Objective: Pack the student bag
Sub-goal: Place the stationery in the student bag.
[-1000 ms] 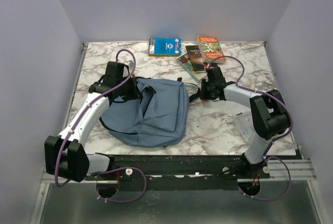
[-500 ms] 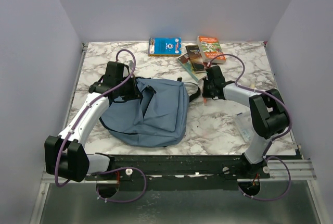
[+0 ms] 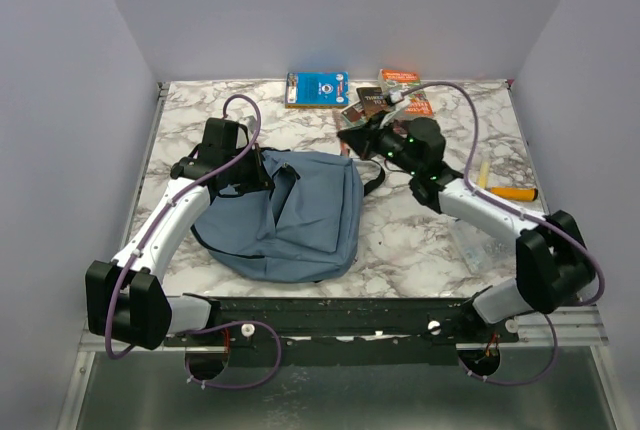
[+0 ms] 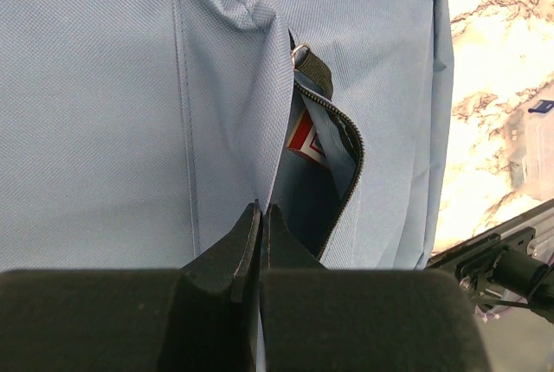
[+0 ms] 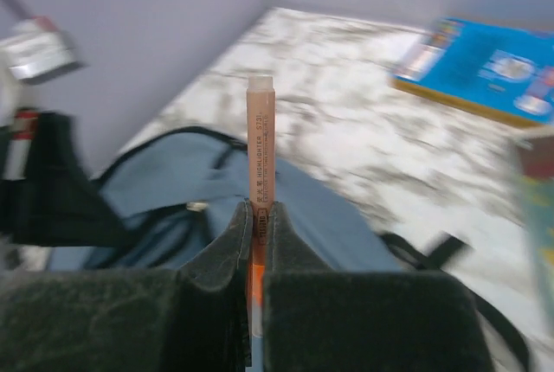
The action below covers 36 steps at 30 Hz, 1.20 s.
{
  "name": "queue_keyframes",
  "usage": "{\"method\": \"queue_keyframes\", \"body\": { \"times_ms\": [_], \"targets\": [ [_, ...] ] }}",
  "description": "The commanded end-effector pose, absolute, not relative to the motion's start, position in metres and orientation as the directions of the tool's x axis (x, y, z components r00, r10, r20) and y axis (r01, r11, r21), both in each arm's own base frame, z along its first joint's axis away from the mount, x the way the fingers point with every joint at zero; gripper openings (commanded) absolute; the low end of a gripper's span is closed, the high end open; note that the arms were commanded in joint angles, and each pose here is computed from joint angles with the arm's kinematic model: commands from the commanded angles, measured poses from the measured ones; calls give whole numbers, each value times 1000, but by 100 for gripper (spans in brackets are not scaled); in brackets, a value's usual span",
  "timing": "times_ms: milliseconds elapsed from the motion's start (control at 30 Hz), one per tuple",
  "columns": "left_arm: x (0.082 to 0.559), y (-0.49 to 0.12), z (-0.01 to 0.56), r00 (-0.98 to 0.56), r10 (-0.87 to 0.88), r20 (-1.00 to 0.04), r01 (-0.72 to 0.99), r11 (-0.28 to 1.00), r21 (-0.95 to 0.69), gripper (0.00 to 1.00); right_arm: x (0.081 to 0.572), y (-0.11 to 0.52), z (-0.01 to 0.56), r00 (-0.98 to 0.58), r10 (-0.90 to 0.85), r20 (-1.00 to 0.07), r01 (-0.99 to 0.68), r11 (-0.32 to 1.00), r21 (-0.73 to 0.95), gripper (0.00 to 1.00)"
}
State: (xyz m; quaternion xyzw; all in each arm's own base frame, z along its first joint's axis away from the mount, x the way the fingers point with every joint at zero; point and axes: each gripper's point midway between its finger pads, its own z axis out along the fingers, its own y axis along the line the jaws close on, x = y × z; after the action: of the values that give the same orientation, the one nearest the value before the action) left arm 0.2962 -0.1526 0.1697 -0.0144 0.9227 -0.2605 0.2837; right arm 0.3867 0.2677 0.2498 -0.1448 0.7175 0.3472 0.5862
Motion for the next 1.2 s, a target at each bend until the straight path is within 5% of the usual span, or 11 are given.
{"method": "queue_keyframes", "body": {
  "times_ms": [0, 300, 967, 1100, 1167],
  "targets": [
    [300, -160, 184, -820, -178, -544, 163, 838, -520, 0, 336, 363, 300, -182, 283, -942, -880, 379, 285, 1],
    [299, -158, 185, -814, -179, -553, 162, 843, -512, 0, 317, 445, 283, -136, 303, -943, -916, 325, 236, 0],
    [299, -157, 187, -808, -179, -561, 165, 846, -507, 0, 313, 429, 178, -194, -8, -981, -895, 411, 174, 1],
    [299, -157, 186, -810, -179, -558, 165, 845, -509, 0, 306, 416, 158, -288, -135, -948, -869, 453, 199, 11],
    [299, -158, 186, -811, -179, -557, 165, 843, -511, 0, 301, 407, 160, -308, -151, -939, -856, 475, 205, 25]
  ]
}}
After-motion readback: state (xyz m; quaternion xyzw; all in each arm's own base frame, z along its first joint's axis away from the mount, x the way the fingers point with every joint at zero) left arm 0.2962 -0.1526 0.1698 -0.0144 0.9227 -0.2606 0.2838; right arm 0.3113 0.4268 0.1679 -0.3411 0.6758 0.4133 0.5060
